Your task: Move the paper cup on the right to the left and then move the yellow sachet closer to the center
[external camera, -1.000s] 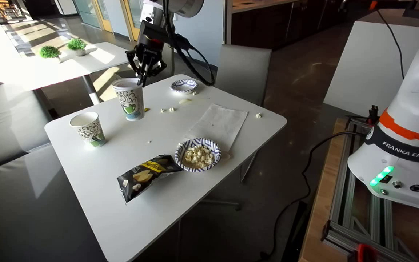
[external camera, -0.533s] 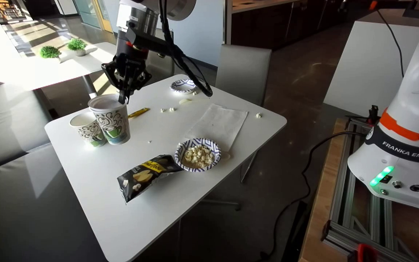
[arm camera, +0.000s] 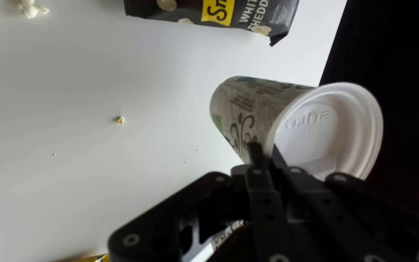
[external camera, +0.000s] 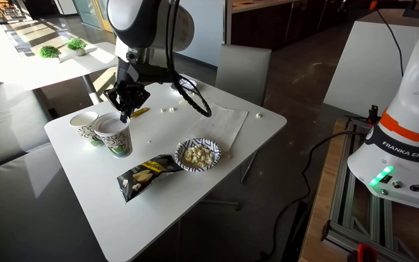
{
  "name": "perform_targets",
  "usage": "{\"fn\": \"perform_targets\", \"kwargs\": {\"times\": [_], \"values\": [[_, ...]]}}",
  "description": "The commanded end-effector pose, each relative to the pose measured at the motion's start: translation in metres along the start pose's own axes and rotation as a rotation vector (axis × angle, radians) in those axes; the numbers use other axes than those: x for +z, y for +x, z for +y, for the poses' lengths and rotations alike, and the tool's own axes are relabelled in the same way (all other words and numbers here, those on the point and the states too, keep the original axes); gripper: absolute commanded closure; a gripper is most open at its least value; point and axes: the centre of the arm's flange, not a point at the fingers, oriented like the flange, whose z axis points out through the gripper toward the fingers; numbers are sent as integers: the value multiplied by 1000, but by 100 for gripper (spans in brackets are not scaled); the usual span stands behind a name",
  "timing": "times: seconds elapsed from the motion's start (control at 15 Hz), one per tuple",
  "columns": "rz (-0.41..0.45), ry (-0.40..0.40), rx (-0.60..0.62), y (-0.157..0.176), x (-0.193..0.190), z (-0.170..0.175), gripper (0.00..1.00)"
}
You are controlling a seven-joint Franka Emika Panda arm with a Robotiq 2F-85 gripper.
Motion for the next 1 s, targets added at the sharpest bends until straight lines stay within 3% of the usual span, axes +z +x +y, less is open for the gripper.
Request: {"fn": "perform_targets", "kwargs": {"times": [0.0, 0.27, 0.33, 0.4, 0.6, 0.93], "values": [[11, -44, -2, 4, 28, 15, 99], [-56, -58, 15, 5, 47, 26, 99], [-59, -58, 16, 5, 50, 27, 78], [-67, -52, 13, 5, 50, 27, 68], [-91, -16, 25, 9, 32, 20, 46], [-91, 40, 87, 26, -44, 16, 9]]}}
